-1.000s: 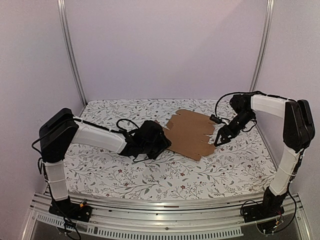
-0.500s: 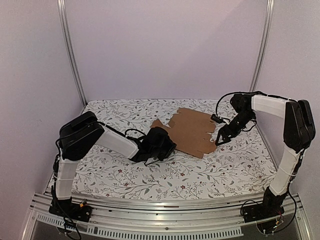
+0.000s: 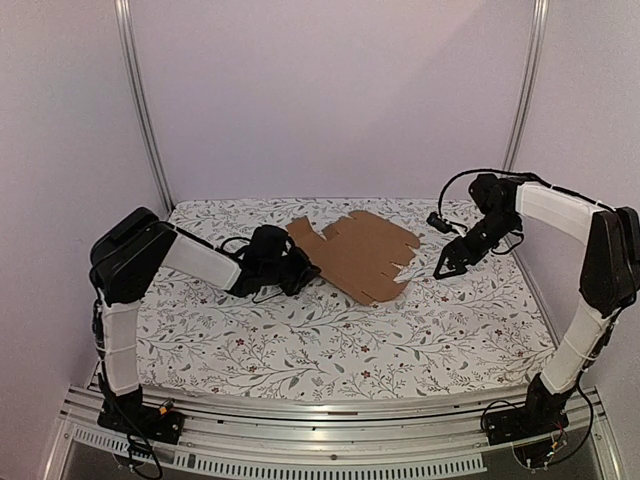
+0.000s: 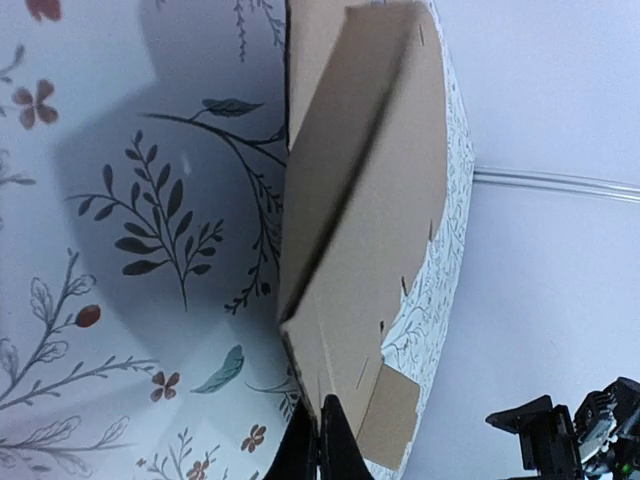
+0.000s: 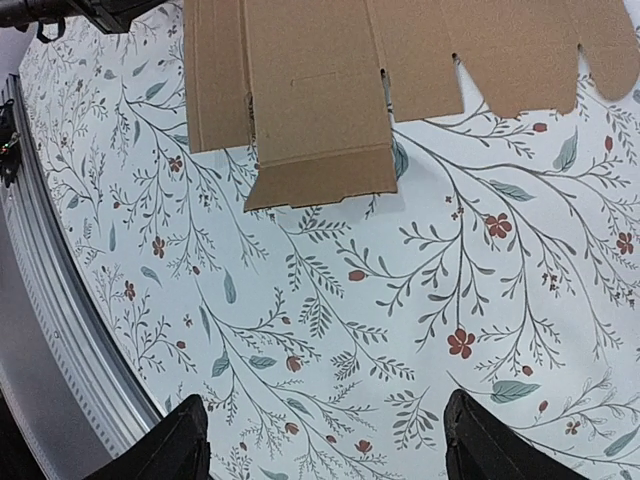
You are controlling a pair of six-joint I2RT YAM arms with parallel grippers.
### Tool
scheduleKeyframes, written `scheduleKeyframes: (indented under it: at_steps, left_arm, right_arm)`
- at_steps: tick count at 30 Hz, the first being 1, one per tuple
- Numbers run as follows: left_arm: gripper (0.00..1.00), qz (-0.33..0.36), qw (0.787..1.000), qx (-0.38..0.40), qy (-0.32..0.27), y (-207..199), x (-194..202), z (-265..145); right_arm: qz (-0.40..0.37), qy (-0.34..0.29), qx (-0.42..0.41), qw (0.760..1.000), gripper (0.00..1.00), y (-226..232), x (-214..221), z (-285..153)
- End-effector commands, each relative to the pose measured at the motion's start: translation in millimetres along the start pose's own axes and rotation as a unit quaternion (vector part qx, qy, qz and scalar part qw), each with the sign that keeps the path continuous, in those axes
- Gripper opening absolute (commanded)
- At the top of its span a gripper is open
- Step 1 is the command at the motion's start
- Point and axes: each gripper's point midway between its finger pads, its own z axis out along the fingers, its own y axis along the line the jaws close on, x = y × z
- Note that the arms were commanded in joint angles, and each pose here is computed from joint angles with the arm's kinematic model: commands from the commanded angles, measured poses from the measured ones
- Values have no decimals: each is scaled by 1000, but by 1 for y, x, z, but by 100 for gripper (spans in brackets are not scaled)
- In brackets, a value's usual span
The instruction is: Fold the paper box
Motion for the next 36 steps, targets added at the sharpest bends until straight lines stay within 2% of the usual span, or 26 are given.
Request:
scheduleKeyframes:
  at_steps: [1,4,7,10,14,17,21,27,28,31,34,36]
  left_arm:
    - [0,56,986,19,157,-15,16,-46]
    - [0,101,961,-4,257,-13,35,-78]
    - [0,159,922,-51,348,1,53,-108]
    - [0,183,888,-92,413,22,58,-132]
    - [0,217,878,-142,401,39,33,-148]
    - [0,286,855,-200,384,49,11,-153]
    - [0,326,829,-231,392,59,-3,-140]
    - [0,362,793,-219,438,63,-5,-99]
    - [0,379,786,-219,437,57,-7,-92]
    - [0,422,781,-175,426,29,-7,-72]
    - [16,475,776,-127,394,-10,-9,-57]
    - [35,504,776,-130,357,-25,-19,-48]
  right_arm:
    - [-31,-40,-11,999,80,25,-15,-40]
    - [-58,-53,-4,997,80,34,-20,-58]
    - [-67,-62,0,996,80,39,-24,-69]
    - [-68,-63,-5,996,80,41,-24,-68]
    - [-64,-53,-16,996,78,42,-20,-52]
    - [-73,-41,-25,996,78,50,-15,-38]
    - [-105,-10,-32,994,78,63,-9,-23]
    - [-114,-13,-72,991,79,76,-22,-18]
    - [-113,-16,-76,991,79,77,-24,-18]
    - [-113,-19,-83,990,79,78,-29,-17]
    - [-111,-14,-85,990,79,74,-32,-11]
    - [-111,-11,-84,990,80,70,-35,-7]
